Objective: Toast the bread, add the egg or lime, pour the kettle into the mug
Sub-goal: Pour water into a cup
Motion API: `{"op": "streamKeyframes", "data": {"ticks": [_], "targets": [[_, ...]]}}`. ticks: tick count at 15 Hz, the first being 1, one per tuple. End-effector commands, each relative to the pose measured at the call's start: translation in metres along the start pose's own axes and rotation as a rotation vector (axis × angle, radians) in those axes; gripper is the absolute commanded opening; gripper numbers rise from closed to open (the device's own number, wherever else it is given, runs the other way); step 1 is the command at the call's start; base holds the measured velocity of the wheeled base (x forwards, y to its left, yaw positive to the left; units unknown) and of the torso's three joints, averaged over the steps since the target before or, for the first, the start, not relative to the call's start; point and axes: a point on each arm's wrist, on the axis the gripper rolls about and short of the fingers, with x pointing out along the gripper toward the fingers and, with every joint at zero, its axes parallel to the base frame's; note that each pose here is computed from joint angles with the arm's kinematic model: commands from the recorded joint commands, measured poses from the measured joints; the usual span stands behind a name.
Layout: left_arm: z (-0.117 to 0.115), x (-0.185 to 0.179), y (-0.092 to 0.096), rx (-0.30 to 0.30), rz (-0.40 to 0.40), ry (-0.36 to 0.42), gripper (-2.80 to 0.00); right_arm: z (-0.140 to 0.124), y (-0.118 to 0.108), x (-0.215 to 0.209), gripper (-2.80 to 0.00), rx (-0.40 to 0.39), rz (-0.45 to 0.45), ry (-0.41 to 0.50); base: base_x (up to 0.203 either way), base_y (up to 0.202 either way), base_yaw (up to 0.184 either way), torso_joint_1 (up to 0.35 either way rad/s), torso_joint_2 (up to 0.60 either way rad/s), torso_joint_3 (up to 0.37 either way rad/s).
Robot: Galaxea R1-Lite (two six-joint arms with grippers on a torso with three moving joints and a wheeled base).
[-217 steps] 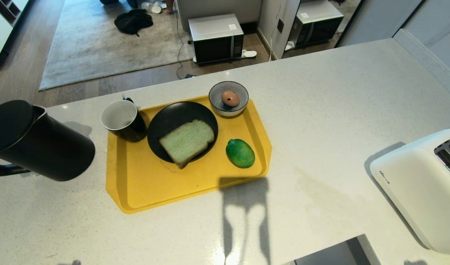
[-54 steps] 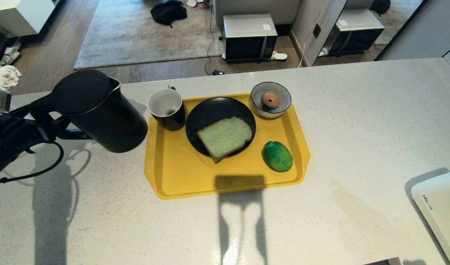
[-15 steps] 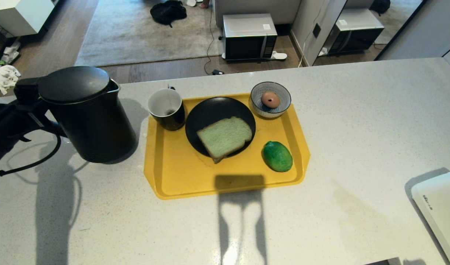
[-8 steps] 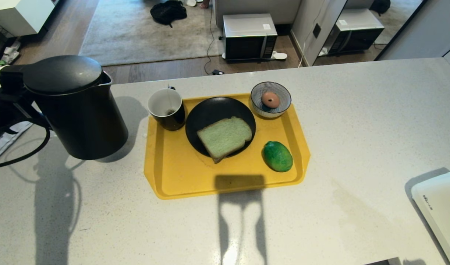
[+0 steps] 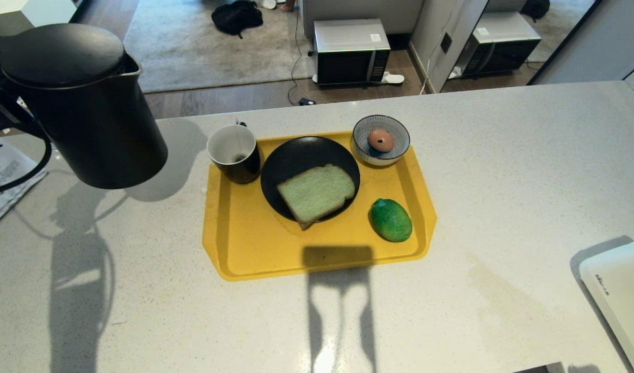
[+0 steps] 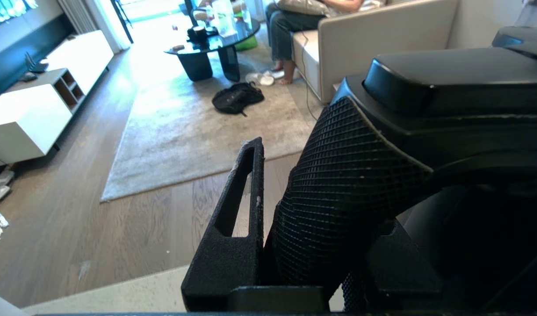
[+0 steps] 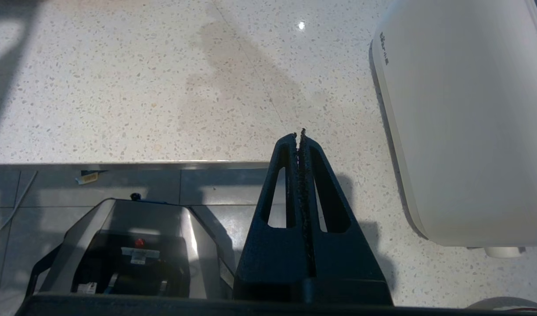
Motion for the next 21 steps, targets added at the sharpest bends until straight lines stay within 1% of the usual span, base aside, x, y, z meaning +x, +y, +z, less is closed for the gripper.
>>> {"op": "streamKeyframes", "data": {"ticks": [1, 3, 8, 11, 15, 21], "targets": [[0.018, 0.002, 0.000, 0.007, 0.008, -0.042, -2.80, 0.000, 0.000, 0.000, -2.80, 0.000, 0.000, 0.001, 0.000, 0.000, 0.000, 0.000, 0.00, 0.000], [0.026, 0.000, -0.001, -0.005, 0.031, -0.049, -2.80, 0.000, 0.000, 0.000, -2.80, 0.000, 0.000, 0.001, 0.000, 0.000, 0.000, 0.000, 0.00, 0.000], [0.033, 0.004, 0.001, -0.003, 0.069, -0.072, -2.80, 0.000, 0.000, 0.000, -2.80, -0.001, 0.000, 0.001, 0.000, 0.000, 0.000, 0.000, 0.00, 0.000], [0.038, 0.010, 0.003, -0.008, 0.100, -0.066, -2.80, 0.000, 0.000, 0.000, -2.80, 0.000, 0.000, 0.001, 0.000, 0.000, 0.000, 0.000, 0.00, 0.000], [0.042, 0.011, 0.004, -0.005, 0.102, -0.071, -2.80, 0.000, 0.000, 0.000, -2.80, -0.001, 0.000, 0.000, 0.000, 0.000, 0.000, 0.000, 0.00, 0.000], [0.043, 0.013, 0.004, -0.005, 0.102, -0.074, -2.80, 0.000, 0.000, 0.000, -2.80, -0.001, 0.000, 0.001, 0.000, 0.000, 0.000, 0.000, 0.00, 0.000]]}}
